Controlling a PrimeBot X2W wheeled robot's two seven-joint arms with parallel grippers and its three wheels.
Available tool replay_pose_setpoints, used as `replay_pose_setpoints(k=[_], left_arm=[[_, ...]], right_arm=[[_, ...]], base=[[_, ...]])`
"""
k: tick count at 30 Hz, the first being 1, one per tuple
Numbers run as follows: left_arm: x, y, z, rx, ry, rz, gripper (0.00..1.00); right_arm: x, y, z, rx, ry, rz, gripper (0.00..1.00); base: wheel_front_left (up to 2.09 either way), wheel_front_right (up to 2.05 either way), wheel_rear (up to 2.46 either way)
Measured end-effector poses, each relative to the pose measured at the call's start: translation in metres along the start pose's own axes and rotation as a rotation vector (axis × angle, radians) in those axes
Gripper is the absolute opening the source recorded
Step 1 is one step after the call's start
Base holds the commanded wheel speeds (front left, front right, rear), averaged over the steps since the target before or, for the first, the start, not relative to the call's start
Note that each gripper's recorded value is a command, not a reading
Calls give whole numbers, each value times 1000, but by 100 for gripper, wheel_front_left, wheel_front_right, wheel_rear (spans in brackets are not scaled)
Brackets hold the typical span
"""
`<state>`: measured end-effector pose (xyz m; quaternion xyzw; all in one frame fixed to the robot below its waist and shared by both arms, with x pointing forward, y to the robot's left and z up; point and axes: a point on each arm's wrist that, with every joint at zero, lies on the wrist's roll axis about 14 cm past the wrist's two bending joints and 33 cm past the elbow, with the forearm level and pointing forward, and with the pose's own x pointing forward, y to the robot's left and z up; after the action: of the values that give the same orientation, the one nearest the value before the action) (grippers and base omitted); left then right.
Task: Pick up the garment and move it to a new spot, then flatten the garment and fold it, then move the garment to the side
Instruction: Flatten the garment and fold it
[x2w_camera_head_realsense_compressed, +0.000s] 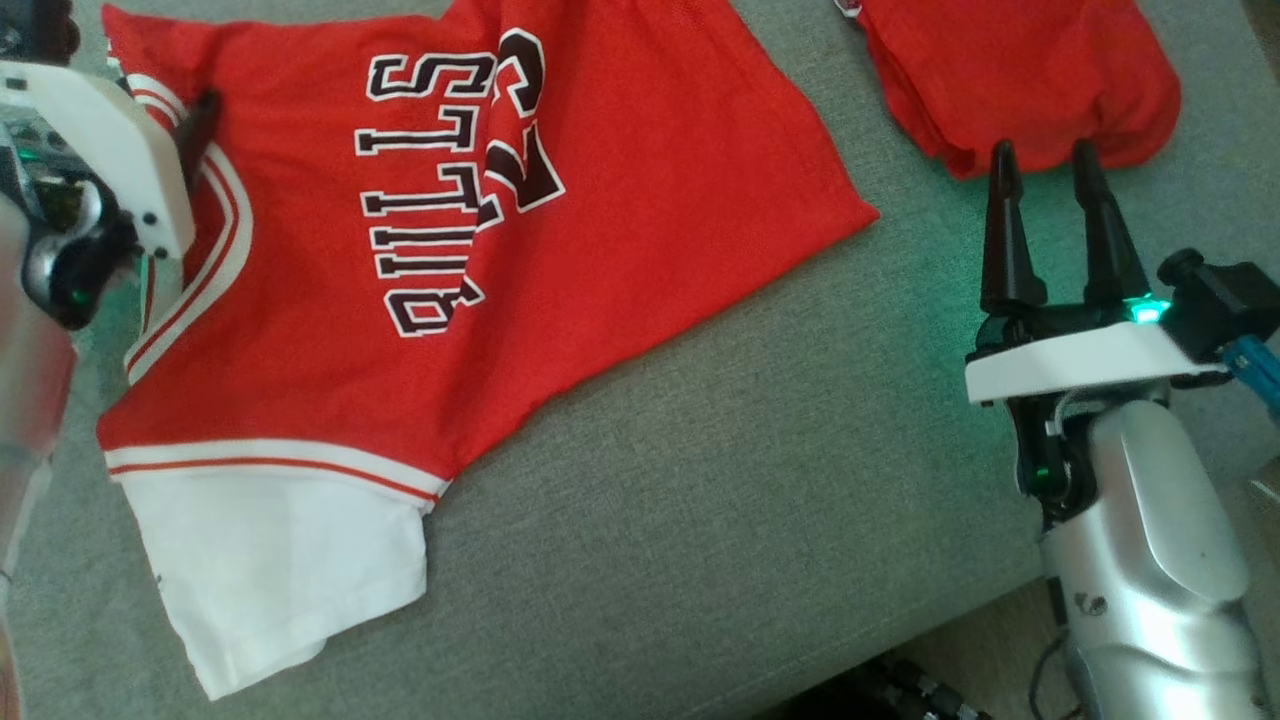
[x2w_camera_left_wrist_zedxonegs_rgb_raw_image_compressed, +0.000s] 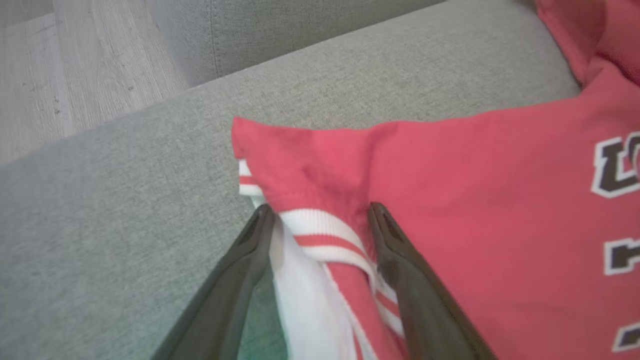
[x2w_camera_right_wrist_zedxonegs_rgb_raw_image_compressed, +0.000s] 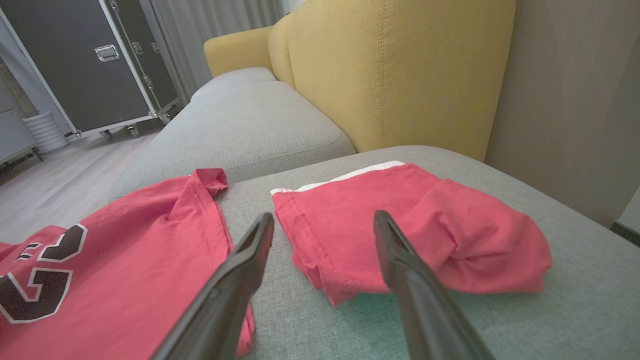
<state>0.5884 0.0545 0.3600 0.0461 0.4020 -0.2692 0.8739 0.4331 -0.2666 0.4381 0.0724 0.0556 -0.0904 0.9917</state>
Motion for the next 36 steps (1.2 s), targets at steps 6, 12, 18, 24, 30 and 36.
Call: replay_pose_setpoints(k=[6, 12, 18, 24, 30, 36], left_arm=[[4, 3, 4, -24, -22, 2, 0], [1, 20, 33, -12, -203, 68, 0], [-18, 38, 98, 23, -464, 153, 0], [-35, 56, 134, 83, -625, 247, 87], [-42, 64, 127, 94, -612, 288, 100], [-69, 52, 131, 73, -704, 266, 100]], right_arm=[[5, 1, 6, -4, -18, 3, 100], [5, 1, 5, -5, -16, 4, 100], [5, 3, 4, -7, -13, 11, 100], [6, 4, 0, -8, -4, 14, 100], [12, 18, 1, 0, -10, 52, 100], [18, 41, 22, -1, -69, 114, 100]], base=[[0, 0, 0], [0, 0, 0], [0, 0, 0], [0, 0, 0], [0, 0, 0], [0, 0, 0]])
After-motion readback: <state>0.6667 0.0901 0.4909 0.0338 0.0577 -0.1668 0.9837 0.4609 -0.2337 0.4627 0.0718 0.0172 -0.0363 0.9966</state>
